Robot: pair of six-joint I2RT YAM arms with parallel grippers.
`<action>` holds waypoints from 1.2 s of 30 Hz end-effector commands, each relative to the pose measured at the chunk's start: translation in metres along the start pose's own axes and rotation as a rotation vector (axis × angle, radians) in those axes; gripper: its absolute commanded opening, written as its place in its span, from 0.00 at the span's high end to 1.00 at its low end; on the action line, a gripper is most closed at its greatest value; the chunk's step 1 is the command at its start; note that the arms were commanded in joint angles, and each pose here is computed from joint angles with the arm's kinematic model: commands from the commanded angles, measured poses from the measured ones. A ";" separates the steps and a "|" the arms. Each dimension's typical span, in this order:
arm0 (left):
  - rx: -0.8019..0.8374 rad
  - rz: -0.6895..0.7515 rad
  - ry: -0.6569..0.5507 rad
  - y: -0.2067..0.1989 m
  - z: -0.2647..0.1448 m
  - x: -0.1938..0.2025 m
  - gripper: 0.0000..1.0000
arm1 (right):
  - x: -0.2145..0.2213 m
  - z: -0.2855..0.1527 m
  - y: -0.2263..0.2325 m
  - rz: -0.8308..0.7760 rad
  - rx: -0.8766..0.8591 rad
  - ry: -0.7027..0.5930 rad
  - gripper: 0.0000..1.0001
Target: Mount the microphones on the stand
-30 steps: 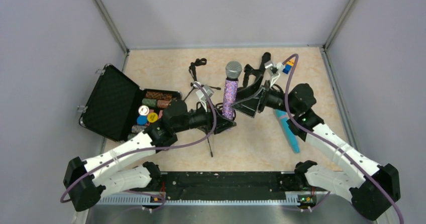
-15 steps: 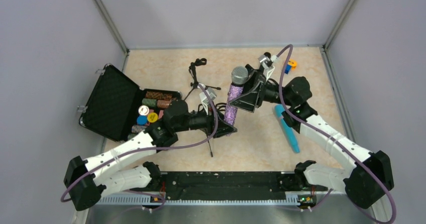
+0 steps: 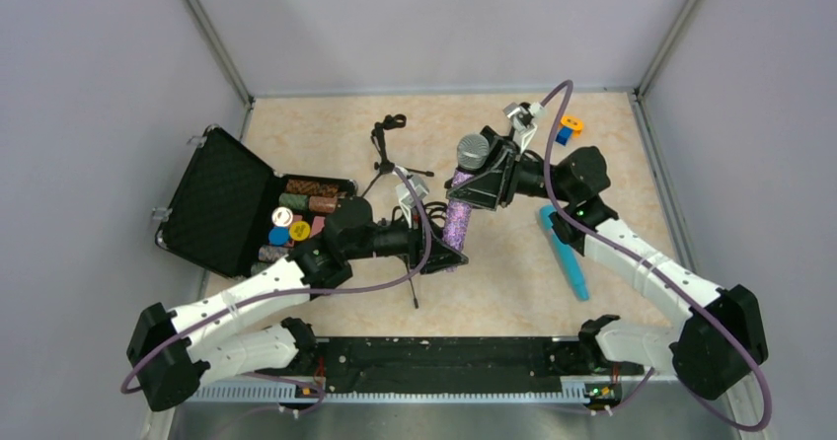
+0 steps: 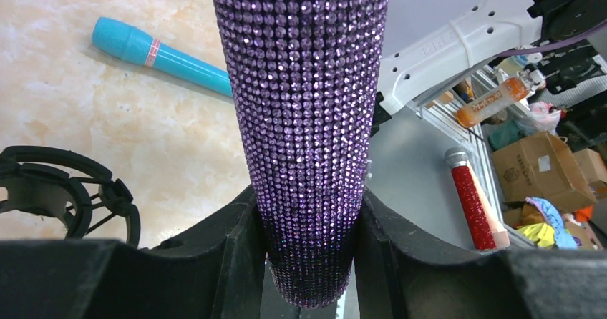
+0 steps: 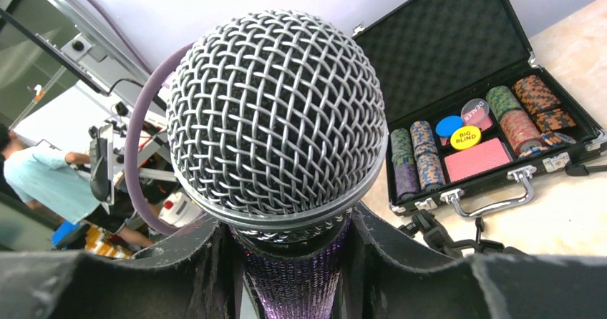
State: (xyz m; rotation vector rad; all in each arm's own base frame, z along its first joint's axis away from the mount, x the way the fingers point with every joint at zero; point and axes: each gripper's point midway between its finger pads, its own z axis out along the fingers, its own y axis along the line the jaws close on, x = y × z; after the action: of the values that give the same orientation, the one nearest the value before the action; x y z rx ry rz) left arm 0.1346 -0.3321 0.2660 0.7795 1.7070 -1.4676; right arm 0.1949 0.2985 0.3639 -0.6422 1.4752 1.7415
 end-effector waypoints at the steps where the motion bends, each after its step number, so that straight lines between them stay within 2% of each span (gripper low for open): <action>1: 0.051 0.049 -0.075 -0.012 0.001 -0.019 1.00 | -0.017 0.002 0.020 -0.079 -0.065 -0.016 0.74; 4: 0.039 0.049 -0.098 -0.010 -0.001 -0.021 1.00 | -0.016 0.000 0.020 -0.085 -0.058 -0.011 1.00; 7: 0.012 0.048 -0.118 -0.006 -0.003 -0.022 0.98 | -0.015 -0.001 0.017 -0.095 -0.038 -0.012 1.00; 10: -0.023 0.033 -0.140 0.000 -0.004 -0.025 0.61 | -0.016 -0.003 0.013 -0.115 -0.008 -0.039 1.00; 12: -0.036 0.023 -0.157 0.002 -0.003 -0.028 0.45 | -0.017 -0.004 0.010 -0.122 0.009 -0.057 1.00; 14: -0.043 0.010 -0.162 0.004 -0.002 -0.028 0.34 | -0.014 -0.005 0.006 -0.123 0.022 -0.060 1.00; 18: -0.065 -0.009 -0.196 0.010 0.000 -0.032 0.18 | -0.006 -0.009 -0.007 -0.113 0.076 -0.057 1.00; 25: -0.136 -0.002 -0.293 0.020 -0.002 -0.054 0.07 | 0.000 -0.021 -0.017 -0.148 0.179 -0.063 1.00; 31: -0.200 0.035 -0.380 0.025 -0.012 -0.077 0.06 | 0.001 -0.044 -0.039 -0.172 0.380 -0.116 1.00; 36: -0.302 0.080 -0.450 0.033 -0.025 -0.100 0.01 | 0.007 -0.055 -0.047 -0.173 0.448 -0.122 1.00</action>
State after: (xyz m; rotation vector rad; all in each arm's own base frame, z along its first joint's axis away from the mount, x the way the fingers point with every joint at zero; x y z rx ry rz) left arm 0.1928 -0.3173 0.2858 0.4149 1.6212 -1.2802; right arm 0.2131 0.2612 0.3229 -0.4560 1.6020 1.3417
